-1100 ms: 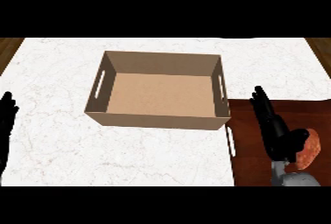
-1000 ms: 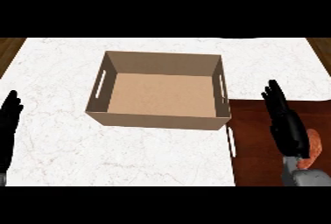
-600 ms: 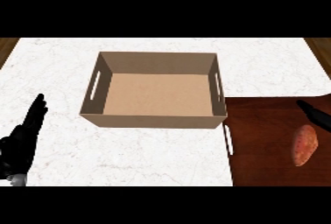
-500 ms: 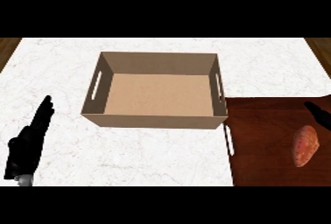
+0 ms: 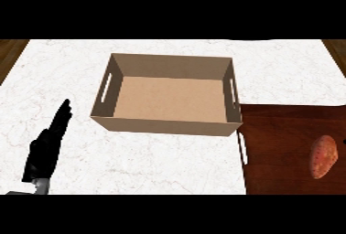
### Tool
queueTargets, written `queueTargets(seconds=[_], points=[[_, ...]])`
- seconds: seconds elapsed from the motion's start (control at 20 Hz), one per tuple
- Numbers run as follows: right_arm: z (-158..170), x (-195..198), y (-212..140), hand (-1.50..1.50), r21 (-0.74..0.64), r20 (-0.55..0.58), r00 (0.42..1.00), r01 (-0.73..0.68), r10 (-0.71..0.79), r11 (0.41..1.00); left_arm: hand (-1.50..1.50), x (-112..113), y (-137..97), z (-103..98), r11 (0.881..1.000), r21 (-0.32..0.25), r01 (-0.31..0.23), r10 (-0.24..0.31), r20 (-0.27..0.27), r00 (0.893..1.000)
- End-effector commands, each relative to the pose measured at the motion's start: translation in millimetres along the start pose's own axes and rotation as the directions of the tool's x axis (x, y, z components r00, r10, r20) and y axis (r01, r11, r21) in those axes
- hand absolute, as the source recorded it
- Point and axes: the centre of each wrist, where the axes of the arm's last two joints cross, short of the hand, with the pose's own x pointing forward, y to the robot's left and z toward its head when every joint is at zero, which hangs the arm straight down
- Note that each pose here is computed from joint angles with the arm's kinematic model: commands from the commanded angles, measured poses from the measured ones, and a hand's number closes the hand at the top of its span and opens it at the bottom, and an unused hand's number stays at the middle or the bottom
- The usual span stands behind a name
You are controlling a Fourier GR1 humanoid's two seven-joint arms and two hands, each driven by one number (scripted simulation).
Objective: Pick the sweet potato from the tray and place it in the cardboard box
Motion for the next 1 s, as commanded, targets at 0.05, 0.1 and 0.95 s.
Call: queueTargets(seconds=[0.05,0.1,0.95], points=[[-6.2,19.2,-39.3,-1.5,0.223,-0.051,0.954,-0.278,0.296,0.934,0.0,-4.4,-0.9,1.8,1.0,0.001,0.001,-0.001,-0.003,1.0],[-8.4,21.1,-41.6,-1.5,0.303,-0.067,0.927,-0.334,0.37,0.892,0.0,0.2,-2.3,-0.1,1.0,0.01,0.019,-0.02,0.011,1.0],[10.0,82.0,-5.8,-1.5,0.65,-0.188,0.772,-0.365,0.607,0.666,0.0,-21.0,-3.7,-13.5,1.0,-0.001,-0.005,0.005,-0.003,1.0]])
